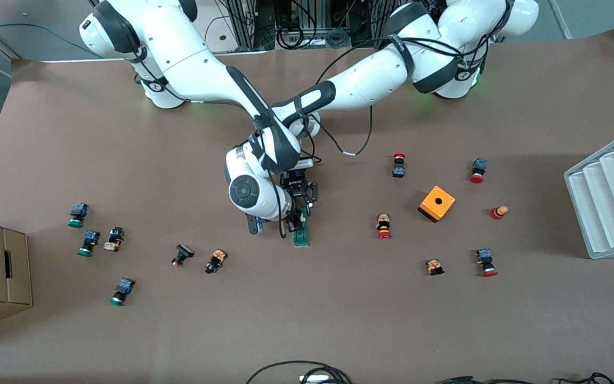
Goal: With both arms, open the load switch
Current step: 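Push the white lever fully down onto the switch body with the right gripper, then raise the right gripper away while the left gripper releases the switch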
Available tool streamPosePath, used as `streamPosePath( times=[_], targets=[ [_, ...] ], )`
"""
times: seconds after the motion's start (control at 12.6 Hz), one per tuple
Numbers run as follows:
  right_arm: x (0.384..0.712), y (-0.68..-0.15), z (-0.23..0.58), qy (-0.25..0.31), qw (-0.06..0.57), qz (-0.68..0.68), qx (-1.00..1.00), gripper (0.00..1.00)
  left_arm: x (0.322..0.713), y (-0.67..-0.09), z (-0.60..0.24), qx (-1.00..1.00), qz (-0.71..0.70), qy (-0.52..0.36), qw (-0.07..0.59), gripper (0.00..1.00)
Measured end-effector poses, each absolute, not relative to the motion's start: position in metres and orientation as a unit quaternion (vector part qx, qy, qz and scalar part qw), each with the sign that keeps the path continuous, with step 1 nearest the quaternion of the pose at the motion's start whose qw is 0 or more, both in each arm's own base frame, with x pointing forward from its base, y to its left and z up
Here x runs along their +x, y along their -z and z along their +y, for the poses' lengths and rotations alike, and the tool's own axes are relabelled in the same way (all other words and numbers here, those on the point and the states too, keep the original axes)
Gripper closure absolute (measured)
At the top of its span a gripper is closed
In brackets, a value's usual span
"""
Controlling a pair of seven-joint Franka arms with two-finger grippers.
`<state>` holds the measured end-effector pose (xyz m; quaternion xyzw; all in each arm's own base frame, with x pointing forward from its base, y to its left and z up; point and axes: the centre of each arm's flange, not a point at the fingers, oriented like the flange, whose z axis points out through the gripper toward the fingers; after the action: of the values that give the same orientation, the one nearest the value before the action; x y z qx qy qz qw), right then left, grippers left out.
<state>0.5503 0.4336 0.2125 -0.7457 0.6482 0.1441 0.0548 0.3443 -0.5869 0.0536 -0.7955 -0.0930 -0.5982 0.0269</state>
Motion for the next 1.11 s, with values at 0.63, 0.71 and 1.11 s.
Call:
streamPosePath(
  times=[0.63, 0.71, 1.11],
  targets=[
    [0.567, -0.237, 0.423, -0.143, 0.070, 0.654, -0.740, 0.72, 0.344, -0.054, -0.587, -0.795, -0.093, 0.598, 0.027, 0.43],
    [0.577, -0.255, 0.415, -0.144, 0.079, 0.657, -0.736, 0.59, 0.344, -0.054, -0.587, -0.795, -0.093, 0.598, 0.027, 0.43],
    [0.597, -0.356, 0.381, -0.096, 0.099, 0.596, -0.791, 0.07, 0.345, -0.054, -0.587, -0.796, -0.092, 0.598, 0.026, 0.28]
  ],
)
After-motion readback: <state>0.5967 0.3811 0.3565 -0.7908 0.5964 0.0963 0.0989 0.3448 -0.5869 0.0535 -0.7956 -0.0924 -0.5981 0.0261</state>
